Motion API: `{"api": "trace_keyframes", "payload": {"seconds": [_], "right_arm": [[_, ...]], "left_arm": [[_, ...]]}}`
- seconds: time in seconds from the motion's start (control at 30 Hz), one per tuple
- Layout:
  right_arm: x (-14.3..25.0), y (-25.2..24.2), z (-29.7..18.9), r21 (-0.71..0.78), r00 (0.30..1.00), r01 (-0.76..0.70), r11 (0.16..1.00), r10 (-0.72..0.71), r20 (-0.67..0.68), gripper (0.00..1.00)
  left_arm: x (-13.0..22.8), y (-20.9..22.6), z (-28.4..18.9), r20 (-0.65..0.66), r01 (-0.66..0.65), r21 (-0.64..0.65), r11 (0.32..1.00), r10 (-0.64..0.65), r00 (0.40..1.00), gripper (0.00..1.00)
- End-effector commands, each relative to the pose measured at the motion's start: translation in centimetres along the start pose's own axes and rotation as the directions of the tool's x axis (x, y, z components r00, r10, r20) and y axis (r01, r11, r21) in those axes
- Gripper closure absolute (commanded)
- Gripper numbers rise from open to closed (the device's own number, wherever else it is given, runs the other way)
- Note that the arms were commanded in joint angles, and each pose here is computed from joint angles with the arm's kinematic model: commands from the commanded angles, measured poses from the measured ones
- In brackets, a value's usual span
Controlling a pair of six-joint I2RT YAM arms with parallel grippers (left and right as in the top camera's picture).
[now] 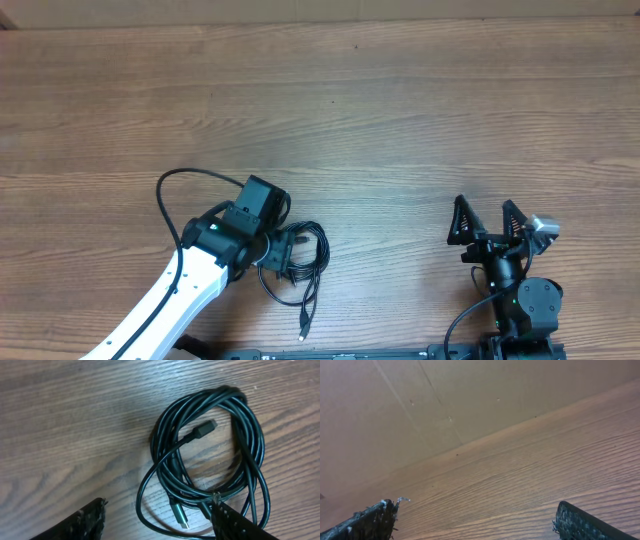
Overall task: Untangle cables
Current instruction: 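Lower the left gripper onto the cable coil and close on it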
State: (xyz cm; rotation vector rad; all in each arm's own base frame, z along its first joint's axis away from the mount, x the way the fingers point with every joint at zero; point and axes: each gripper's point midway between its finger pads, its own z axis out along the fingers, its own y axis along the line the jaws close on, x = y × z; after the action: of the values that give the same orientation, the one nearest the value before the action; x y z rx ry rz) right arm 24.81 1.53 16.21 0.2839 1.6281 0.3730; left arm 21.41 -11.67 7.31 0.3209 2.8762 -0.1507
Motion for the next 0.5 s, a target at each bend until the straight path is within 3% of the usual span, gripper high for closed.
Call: {"api": "trace_keyframes", "payload": {"seconds": [0.0,0.07,0.1,0.13,0.17,0.23,0.3,0.47], "right_arm": [[0.4,0.0,0.1,-0.004,1.000,-0.007,1.000,0.007,-0.008,0.00],[0.4,0.0,0.1,-0.004,1.000,-0.007,1.000,0.007,-0.008,0.00],[0.4,0.0,0.1,-0.004,1.000,-0.007,1.000,0.007,-0.008,0.00],[0.4,0.0,0.1,-0.004,1.000,-0.007,1.000,0.007,-0.008,0.00],[0.4,0.0,0.1,-0.004,1.000,-0.007,1.000,0.007,-0.008,0.00],[0.4,0.0,0.1,-0.004,1.000,-0.007,1.000,0.007,-0.008,0.00],[0.4,0.0,0.1,-0.004,1.000,-0.007,1.000,0.007,-0.008,0.00],[0.4,0.0,0.1,-0.004,1.000,-0.007,1.000,0.007,-0.008,0.00]], "left_arm": [[-0.8,-0.4,-0.3,0.022,0.090,0.015,0.996,-0.091,0.996,0.23],[-2.0,-1.2,-0.4,0.071,-0.017,0.053,0.998,0.013,0.997,0.21],[-3.3,-1.8,-0.4,0.133,-0.178,0.057,0.982,0.169,0.977,0.16],[-3.9,-1.9,-0.4,0.158,-0.246,0.044,0.968,0.236,0.959,0.15],[-4.4,-2.0,-0.3,0.176,-0.306,0.033,0.952,0.295,0.939,0.18],[-4.8,-2.1,0.1,0.183,-0.395,0.014,0.919,0.386,0.904,0.35],[-5.1,-2.3,1.0,0.176,-0.435,0.016,0.900,0.426,0.887,0.40],[-5.2,-2.3,4.0,0.123,-0.493,0.017,0.870,0.487,0.865,0.30]]}}
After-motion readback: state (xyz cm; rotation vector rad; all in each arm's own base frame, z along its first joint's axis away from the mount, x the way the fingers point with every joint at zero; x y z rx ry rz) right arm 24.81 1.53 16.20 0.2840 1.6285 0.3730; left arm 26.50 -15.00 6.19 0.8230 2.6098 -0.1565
